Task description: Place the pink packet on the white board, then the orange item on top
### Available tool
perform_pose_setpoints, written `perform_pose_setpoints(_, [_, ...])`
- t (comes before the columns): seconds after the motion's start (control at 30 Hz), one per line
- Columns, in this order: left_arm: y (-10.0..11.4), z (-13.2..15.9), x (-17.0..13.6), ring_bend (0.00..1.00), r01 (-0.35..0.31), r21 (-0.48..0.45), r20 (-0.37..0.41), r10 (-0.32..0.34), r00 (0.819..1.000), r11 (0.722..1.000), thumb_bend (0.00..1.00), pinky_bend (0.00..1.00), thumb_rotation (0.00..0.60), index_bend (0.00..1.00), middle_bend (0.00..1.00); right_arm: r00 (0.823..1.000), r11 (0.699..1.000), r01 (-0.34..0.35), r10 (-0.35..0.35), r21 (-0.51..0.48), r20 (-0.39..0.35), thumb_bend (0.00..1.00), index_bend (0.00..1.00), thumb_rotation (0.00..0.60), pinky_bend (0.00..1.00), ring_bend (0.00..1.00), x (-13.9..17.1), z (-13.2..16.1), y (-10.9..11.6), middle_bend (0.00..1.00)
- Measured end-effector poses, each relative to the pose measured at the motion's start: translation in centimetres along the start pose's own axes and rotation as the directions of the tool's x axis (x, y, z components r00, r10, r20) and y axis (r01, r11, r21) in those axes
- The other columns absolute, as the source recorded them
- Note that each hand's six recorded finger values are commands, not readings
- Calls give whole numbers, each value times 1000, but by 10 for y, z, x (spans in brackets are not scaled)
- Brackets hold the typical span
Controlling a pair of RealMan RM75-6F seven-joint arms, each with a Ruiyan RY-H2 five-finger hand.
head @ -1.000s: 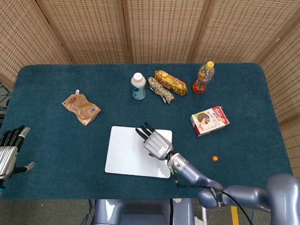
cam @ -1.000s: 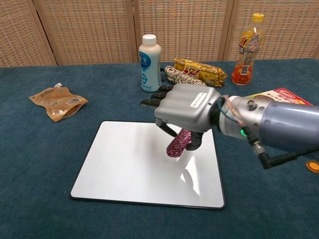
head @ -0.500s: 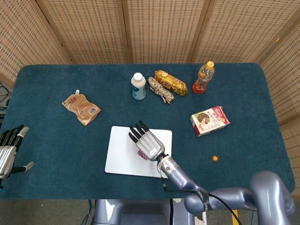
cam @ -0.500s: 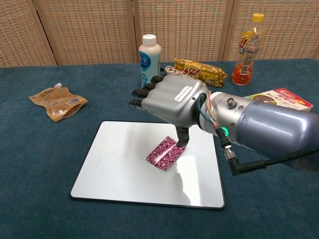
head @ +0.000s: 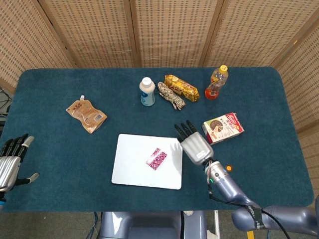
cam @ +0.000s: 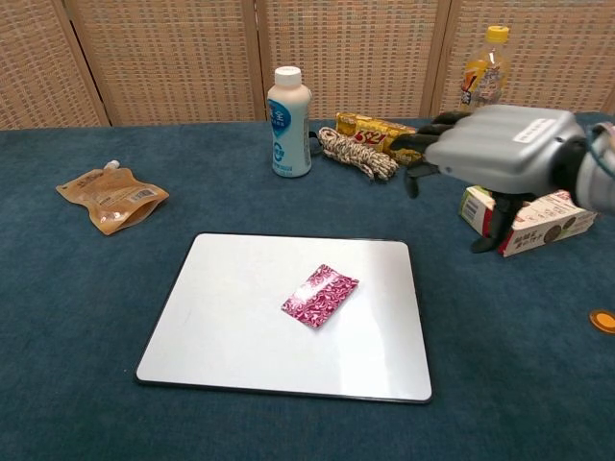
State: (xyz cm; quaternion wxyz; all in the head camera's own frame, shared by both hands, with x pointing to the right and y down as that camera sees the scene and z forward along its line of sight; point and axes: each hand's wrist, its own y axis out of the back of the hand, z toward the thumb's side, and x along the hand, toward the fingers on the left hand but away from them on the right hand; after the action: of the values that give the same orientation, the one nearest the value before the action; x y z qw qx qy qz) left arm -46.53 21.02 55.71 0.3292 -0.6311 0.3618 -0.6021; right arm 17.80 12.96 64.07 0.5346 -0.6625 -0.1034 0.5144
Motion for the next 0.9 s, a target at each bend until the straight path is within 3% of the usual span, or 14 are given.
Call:
perform_pose_setpoints(0.23, [-1,4,-1,0,0,9,5,0,1000,1000,0,0,600,0,0,995,982,-59,72,-177,65,311,365,600,34,0,42,-51,-44,0])
perform_pose_setpoints(0.5, [-3,6,-1,0,4,16,8,-4,1000,1000,0,0,600,0,0,987,958,-98,127,-268,94,311,380,600,34,0,89,-90,-103,0])
perform_pose_setpoints(0.73, [-4,8,-2,0,6,20,11,-6,1000,1000,0,0,600,0,0,986,941,-110,146,-321,87,347,381,600,34,0,109,-92,-140,0])
perform_pose_setpoints(0.9, [-4,8,-2,0,5,19,10,-6,1000,1000,0,0,600,0,0,988,932,-105,138,-346,72,358,381,600,34,0,107,-84,-148,0])
